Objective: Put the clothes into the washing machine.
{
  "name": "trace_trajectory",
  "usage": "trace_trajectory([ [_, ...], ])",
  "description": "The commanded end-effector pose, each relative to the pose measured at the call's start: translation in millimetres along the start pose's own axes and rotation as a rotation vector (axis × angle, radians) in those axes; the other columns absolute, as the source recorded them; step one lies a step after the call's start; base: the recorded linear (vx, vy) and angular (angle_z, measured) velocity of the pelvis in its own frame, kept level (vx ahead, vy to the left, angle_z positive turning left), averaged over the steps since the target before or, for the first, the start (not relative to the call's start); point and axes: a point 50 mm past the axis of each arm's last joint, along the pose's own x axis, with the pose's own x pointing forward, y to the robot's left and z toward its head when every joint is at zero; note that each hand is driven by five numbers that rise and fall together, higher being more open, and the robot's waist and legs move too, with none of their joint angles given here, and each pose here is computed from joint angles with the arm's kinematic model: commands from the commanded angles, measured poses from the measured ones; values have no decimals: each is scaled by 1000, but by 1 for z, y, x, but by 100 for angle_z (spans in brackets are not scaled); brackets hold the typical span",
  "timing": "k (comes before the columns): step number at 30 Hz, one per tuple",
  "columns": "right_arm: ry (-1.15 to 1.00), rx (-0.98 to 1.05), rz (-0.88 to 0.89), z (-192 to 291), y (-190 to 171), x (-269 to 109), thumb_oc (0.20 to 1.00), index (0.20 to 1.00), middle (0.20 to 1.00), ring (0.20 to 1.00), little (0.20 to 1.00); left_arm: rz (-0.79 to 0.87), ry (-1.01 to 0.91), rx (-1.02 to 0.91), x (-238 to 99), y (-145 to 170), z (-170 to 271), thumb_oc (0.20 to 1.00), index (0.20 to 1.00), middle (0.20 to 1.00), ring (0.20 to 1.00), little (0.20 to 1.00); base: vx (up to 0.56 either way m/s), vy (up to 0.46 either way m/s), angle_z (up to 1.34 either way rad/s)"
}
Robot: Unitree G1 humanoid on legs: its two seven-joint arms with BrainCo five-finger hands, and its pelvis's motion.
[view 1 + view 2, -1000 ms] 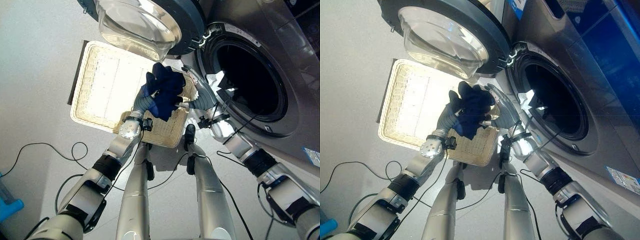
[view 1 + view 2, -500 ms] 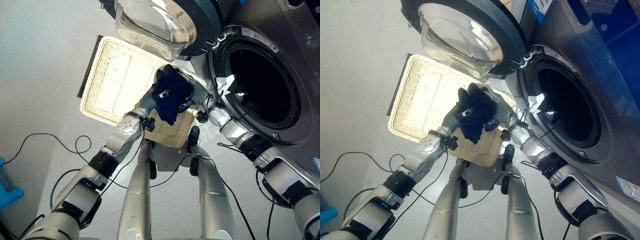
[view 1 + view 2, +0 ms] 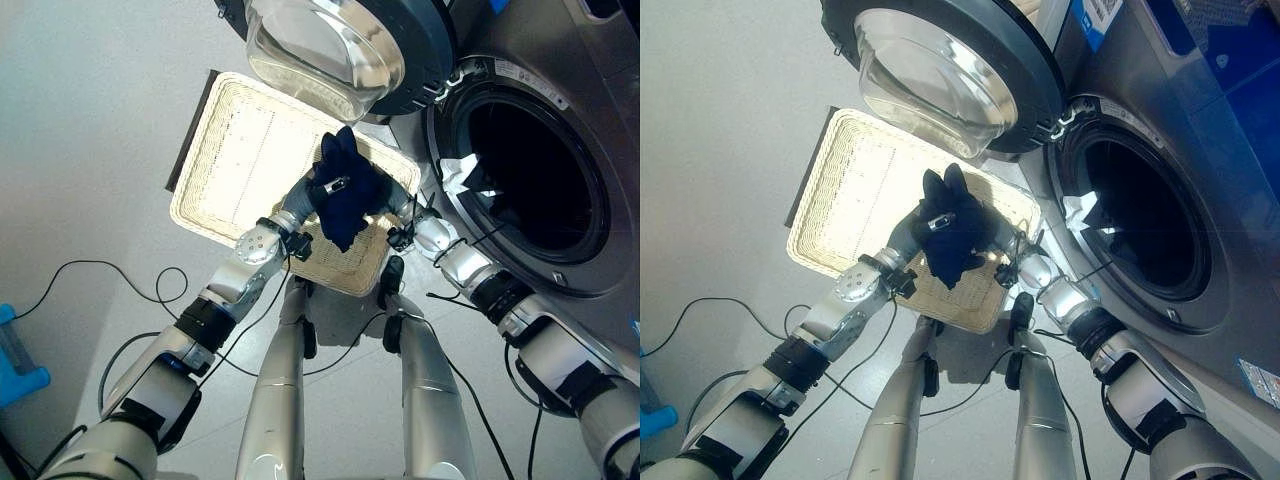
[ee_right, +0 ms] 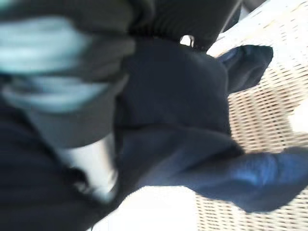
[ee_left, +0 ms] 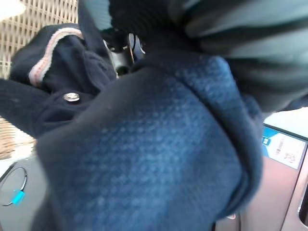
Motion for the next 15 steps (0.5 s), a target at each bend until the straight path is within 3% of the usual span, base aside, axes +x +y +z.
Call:
trace_trajectory([
  [1,-326,130,-59,62,-2,14,200,200,200,200,200,-181,-138,-18,16,-48,28,200,200,200,200,200,0,0,0],
  [8,-397,245,-133,72,-9,11,200,200,200,200,200,-146,-116,69,17,-47,23,200,200,200,200,200,0,0,0],
  [9,-414,285,-162,73,-12,10,200,200,200,200,200,-140,-99,163,18,-46,21,200,200,200,200,200,0,0,0],
  [15,-438,359,-290,71,-22,6,200,200,200,200,200,-117,-9,319,21,-39,10,200,200,200,200,200,1,5,0],
])
